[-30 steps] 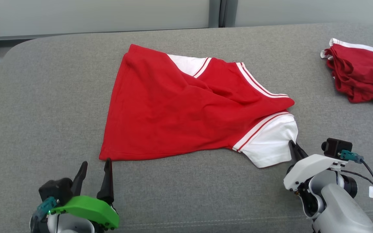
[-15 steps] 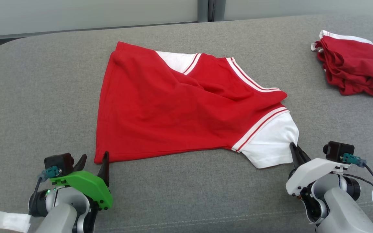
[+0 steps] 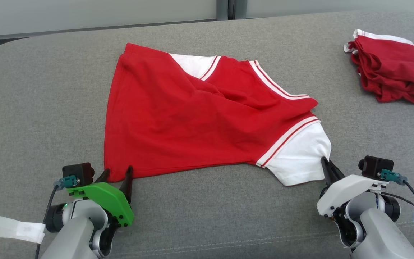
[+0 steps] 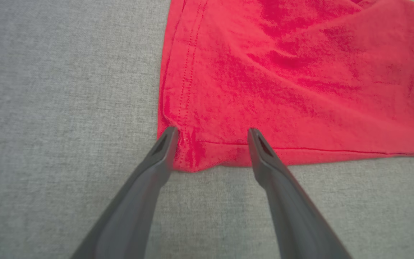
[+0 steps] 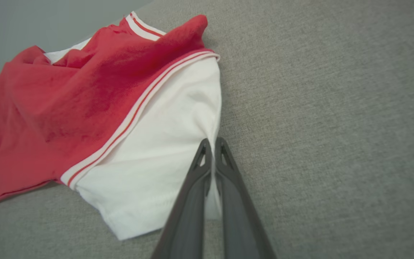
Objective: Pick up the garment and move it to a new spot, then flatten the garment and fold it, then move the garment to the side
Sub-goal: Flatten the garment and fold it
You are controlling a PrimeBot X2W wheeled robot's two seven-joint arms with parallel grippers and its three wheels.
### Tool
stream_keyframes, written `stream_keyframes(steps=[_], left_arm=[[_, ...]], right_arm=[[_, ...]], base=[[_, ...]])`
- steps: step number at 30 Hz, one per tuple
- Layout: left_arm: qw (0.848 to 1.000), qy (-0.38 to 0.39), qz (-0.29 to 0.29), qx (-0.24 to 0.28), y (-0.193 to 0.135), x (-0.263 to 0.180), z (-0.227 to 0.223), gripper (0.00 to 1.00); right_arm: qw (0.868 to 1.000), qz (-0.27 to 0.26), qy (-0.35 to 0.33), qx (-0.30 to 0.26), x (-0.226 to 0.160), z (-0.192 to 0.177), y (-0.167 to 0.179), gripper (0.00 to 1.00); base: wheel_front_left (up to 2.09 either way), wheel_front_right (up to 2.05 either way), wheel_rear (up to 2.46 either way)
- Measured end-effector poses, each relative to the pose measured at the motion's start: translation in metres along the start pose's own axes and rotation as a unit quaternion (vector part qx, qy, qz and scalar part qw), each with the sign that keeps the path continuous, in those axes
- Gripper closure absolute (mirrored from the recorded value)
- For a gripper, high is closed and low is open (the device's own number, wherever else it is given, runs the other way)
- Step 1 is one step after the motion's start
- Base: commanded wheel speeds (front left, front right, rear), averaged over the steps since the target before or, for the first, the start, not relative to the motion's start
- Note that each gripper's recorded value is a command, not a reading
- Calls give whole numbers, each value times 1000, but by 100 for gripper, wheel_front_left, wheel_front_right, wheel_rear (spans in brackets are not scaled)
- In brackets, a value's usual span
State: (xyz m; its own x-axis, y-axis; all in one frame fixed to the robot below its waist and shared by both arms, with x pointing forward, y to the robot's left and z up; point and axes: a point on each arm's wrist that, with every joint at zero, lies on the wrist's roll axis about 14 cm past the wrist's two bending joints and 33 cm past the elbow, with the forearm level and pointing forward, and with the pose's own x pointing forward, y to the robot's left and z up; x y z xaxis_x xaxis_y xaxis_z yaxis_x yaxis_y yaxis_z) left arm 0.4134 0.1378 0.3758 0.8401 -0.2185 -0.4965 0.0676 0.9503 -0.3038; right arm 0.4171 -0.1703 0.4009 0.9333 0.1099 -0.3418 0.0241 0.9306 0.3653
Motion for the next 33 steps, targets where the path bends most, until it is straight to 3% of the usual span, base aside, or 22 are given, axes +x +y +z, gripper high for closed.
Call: stream_keyframes(steps=[8, 18, 20, 22, 23, 24, 25, 27, 28, 33], left_arm=[[1000, 7, 27, 4, 13, 4, -3, 0], [1000, 7, 5, 7, 1, 8, -4, 2], [1000, 11, 5, 8, 1, 9, -5, 9], [1000, 11, 6, 8, 2, 10, -5, 29], [1000, 10, 6, 8, 2, 11, -4, 29], [1000, 7, 5, 9, 1, 11, -3, 50], [1000, 5, 5, 9, 1, 12, -1, 60], [1000, 5, 4, 9, 0, 13, -1, 94], [1000, 6, 4, 10, 0, 13, -2, 100], [1000, -15, 2, 10, -1, 12, 7, 100]], right_arm=[[1000, 0, 4, 0, 1, -3, 0, 100], [1000, -5, 4, 2, 1, -3, -3, 100], [1000, -6, 4, 2, 1, -3, -4, 100], [1000, -6, 4, 2, 2, -3, -3, 100], [1000, -6, 4, 3, 2, -4, -3, 100], [1000, -6, 4, 3, 2, -4, -3, 100], [1000, -6, 5, 3, 2, -4, -3, 100], [1000, -6, 5, 2, 2, -5, -3, 100], [1000, -6, 4, 2, 2, -4, -3, 100], [1000, -6, 0, 1, 2, -2, -4, 100]], base=[[0, 0, 0], [0, 0, 0], [0, 0, 0], [0, 0, 0], [0, 0, 0], [0, 0, 0], [0, 0, 0], [0, 0, 0], [0, 0, 0], [0, 0, 0]])
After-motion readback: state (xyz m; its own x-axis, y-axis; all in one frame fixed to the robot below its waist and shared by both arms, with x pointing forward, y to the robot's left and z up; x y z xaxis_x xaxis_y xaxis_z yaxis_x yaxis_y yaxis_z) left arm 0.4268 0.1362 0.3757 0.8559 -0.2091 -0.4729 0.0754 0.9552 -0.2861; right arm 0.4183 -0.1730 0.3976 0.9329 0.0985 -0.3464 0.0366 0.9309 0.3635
